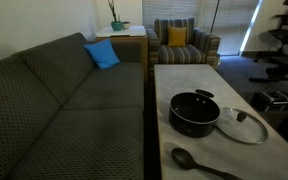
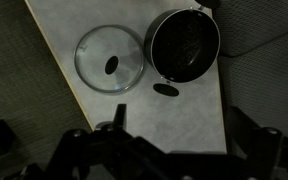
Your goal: Put the glass lid on top of the black pot
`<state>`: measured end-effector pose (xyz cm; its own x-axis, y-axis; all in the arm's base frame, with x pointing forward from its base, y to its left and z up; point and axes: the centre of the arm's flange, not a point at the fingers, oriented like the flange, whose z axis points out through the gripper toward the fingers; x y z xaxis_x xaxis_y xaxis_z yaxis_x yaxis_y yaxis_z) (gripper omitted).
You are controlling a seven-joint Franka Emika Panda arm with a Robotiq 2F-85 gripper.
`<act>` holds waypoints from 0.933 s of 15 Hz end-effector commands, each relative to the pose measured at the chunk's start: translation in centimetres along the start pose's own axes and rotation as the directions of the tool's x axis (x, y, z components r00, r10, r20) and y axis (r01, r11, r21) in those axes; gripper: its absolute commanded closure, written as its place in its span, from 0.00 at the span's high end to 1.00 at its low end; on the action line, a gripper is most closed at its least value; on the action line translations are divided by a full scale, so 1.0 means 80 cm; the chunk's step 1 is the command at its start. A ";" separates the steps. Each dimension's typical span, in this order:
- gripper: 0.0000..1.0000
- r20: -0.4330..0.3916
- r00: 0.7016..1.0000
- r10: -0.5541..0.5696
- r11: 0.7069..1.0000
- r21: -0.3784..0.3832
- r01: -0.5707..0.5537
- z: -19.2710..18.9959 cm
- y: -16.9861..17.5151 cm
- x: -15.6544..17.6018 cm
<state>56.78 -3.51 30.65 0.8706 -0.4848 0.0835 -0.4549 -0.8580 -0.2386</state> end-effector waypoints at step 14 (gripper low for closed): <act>1.00 0.409 0.891 -0.199 0.959 -0.106 0.263 0.217 -0.025 0.175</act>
<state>66.85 -5.78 19.35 0.9536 -0.2398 -0.1821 -0.2582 -0.9624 -0.0845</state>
